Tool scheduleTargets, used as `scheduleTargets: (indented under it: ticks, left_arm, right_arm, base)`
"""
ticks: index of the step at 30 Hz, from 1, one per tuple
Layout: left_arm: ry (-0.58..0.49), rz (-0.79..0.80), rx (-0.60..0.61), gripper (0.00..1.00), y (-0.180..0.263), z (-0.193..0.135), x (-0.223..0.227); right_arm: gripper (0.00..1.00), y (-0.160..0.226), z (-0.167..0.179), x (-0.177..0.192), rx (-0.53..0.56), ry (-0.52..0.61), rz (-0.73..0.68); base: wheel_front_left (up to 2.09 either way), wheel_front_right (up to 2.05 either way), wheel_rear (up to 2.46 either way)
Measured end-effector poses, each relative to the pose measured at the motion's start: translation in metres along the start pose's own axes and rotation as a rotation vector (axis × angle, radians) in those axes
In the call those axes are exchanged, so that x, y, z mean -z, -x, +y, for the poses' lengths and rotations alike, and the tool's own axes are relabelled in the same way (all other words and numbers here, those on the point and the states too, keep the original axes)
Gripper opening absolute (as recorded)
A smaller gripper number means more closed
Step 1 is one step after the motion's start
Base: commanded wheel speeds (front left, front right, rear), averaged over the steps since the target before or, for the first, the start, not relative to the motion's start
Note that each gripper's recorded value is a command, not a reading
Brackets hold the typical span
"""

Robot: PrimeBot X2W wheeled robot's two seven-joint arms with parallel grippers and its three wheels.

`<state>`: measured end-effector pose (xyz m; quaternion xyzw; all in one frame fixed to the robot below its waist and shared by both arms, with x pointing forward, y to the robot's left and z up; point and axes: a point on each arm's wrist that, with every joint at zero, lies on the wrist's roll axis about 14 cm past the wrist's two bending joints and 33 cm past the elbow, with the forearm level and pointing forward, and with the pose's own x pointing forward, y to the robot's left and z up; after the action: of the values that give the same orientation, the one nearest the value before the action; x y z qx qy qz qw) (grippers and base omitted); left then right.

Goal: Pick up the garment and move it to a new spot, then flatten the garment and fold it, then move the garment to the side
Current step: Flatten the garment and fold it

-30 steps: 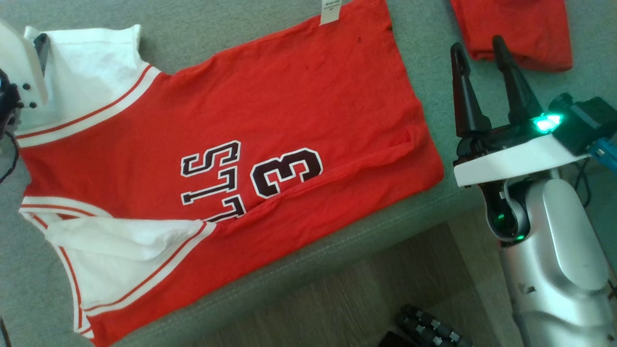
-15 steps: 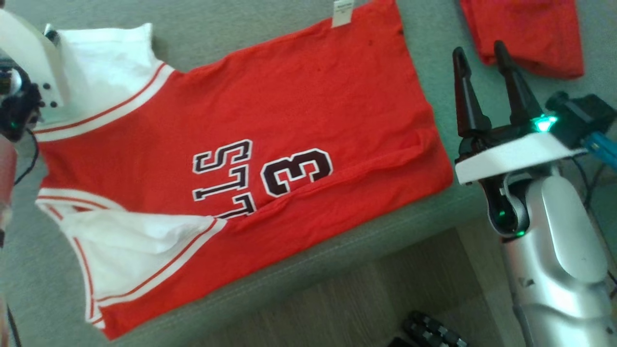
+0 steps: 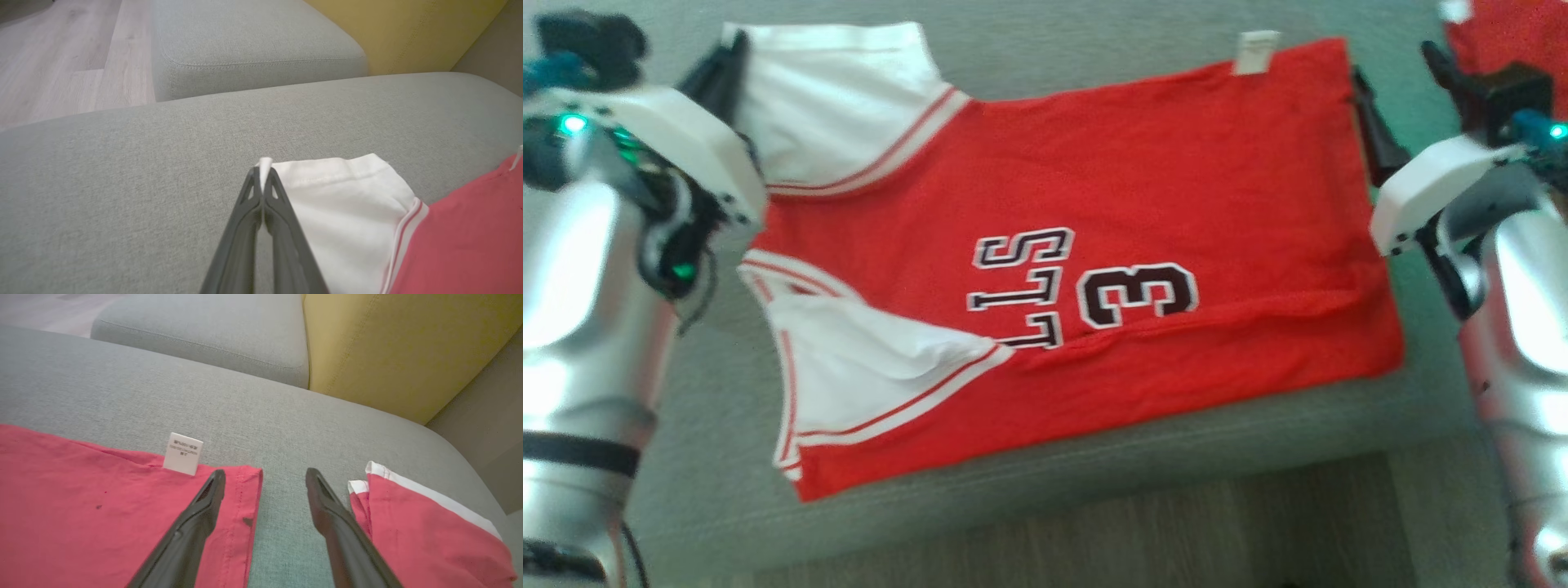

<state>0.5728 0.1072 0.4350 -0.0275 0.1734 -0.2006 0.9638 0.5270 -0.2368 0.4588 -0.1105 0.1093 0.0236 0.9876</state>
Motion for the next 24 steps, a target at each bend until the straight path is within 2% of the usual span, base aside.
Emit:
scheduleTargets:
  ticks: [9,24]
  left_arm:
    - [0.002,-0.033,0.026,0.00,0.042,-0.011,0.012]
    - [0.008,-0.031,0.038,0.00,0.044,-0.015,0.019]
  right_arm:
    - [1.00,-0.042,0.009,0.007,-0.080,0.075,0.114]
    - [1.00,-0.064,0.012,0.043,-0.117,0.135,0.274]
  base:
    - [0.00,0.00,0.00]
    - [0.00,0.00,0.00]
